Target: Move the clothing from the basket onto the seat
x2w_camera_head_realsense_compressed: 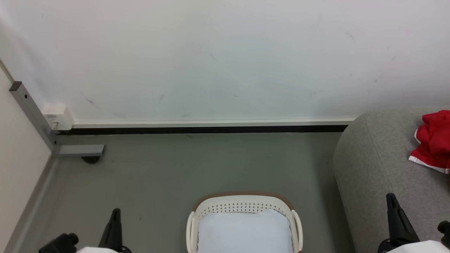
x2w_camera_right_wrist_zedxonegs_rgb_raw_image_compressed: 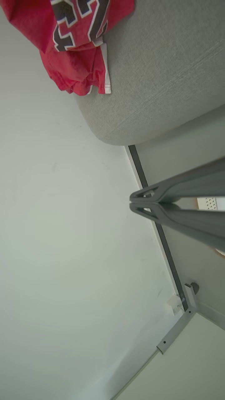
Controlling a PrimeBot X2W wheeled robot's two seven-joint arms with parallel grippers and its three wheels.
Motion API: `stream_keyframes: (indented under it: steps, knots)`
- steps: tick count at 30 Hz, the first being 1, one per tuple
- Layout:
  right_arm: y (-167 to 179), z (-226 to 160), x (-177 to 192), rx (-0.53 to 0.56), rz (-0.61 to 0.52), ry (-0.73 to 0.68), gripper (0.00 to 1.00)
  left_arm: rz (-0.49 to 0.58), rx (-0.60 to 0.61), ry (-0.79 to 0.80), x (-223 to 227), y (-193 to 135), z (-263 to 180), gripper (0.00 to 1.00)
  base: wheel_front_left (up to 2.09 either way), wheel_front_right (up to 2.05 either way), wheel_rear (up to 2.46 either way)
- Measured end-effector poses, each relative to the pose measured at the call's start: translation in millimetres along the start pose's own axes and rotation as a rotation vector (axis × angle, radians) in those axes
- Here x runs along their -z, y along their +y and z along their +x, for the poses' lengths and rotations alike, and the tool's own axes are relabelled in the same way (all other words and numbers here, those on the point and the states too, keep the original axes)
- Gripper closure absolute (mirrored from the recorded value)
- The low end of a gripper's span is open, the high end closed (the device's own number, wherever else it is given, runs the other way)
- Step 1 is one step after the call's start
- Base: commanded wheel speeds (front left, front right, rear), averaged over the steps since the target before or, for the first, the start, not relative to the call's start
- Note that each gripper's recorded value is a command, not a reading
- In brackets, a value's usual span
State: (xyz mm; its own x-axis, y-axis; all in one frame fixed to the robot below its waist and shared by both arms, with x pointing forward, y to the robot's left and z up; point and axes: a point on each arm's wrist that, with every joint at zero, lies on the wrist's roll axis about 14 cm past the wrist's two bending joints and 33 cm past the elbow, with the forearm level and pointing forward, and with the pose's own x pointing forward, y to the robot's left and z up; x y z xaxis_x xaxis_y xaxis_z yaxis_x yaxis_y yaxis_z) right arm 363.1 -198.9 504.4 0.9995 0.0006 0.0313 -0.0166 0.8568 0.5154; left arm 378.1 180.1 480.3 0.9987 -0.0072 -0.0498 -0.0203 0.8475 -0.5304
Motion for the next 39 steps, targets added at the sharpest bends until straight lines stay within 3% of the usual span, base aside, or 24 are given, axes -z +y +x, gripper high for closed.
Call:
stream_keyframes:
  steps: [39]
  knots:
    - [-8.1,10.2,-0.1,0.064,0.5,0.014,1.0,-0.497,-0.034,0.001,-10.3,5.9,3.9,1.0,0.0,0.0,0.0]
